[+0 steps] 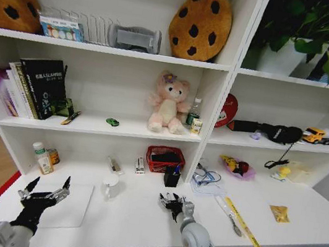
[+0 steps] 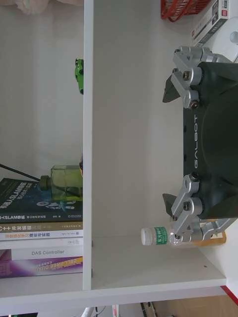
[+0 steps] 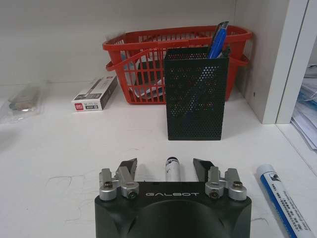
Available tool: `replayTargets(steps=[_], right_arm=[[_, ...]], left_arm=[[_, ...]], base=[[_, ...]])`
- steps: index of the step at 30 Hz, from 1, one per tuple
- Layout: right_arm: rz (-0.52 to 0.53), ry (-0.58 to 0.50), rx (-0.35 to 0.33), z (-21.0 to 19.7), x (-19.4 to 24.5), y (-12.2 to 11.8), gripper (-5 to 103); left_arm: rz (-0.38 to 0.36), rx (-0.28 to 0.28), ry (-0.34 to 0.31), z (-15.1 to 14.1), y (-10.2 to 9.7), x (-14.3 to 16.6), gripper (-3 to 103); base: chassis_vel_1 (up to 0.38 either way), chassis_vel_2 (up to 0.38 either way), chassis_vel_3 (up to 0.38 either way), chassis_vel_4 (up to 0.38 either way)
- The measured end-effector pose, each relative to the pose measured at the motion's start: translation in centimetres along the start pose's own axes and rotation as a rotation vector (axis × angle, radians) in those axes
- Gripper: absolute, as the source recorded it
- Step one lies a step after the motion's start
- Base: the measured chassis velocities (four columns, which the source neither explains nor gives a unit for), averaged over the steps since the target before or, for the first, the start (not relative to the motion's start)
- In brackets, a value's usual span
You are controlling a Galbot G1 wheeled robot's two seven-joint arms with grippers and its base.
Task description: Organize the objects on the table.
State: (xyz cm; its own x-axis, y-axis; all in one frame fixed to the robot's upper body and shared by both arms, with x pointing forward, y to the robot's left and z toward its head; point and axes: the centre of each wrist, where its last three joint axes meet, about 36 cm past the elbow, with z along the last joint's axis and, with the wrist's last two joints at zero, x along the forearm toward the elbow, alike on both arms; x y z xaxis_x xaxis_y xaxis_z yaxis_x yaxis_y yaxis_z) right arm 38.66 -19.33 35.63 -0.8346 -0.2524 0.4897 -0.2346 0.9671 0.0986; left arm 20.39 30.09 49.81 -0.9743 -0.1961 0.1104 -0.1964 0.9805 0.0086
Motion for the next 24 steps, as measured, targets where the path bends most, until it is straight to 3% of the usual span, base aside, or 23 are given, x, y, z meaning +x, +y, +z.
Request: replayTargets(steps=[4, 6, 8, 10, 12, 14, 24], right_arm=[[0.003, 0.008, 0.000, 0.2, 0.1, -0.1, 52], [0.006, 0.013, -0.006, 0.4, 0.2, -0.3, 41], [0.007, 0.014, -0.008, 0.4, 0.2, -0.3, 41], [0.010, 0.016, -0.010, 0.6, 0.2, -0.4, 25], [0.010, 0.016, -0.010, 0.6, 0.2, -0.5, 25], [0.010, 0.017, -0.012, 0.6, 0.3, -0.6, 15], [0.008, -0.013, -0.021, 0.8, 1.1, -1.4, 12]], left_arm=[[0.000, 0.000, 0.000, 0.0, 0.0, 0.0, 100], [0.000, 0.000, 0.000, 0.0, 0.0, 0.0, 100], [0.000, 0.000, 0.000, 0.0, 0.0, 0.0, 100], [0.000, 0.000, 0.000, 0.0, 0.0, 0.0, 100], [0.000, 0.000, 0.000, 0.0, 0.0, 0.0, 100], [0.000, 0.000, 0.000, 0.0, 0.0, 0.0, 100], [0.000, 0.000, 0.000, 0.0, 0.0, 0.0, 100]], base=[[0.000, 0.000, 0.000, 0.000], [0.000, 0.000, 0.000, 0.000], [0.000, 0.000, 0.000, 0.000], [0.000, 0.000, 0.000, 0.000], [0.000, 0.000, 0.000, 0.000], [0.000, 0.000, 0.000, 0.000], [0.000, 0.000, 0.000, 0.000]])
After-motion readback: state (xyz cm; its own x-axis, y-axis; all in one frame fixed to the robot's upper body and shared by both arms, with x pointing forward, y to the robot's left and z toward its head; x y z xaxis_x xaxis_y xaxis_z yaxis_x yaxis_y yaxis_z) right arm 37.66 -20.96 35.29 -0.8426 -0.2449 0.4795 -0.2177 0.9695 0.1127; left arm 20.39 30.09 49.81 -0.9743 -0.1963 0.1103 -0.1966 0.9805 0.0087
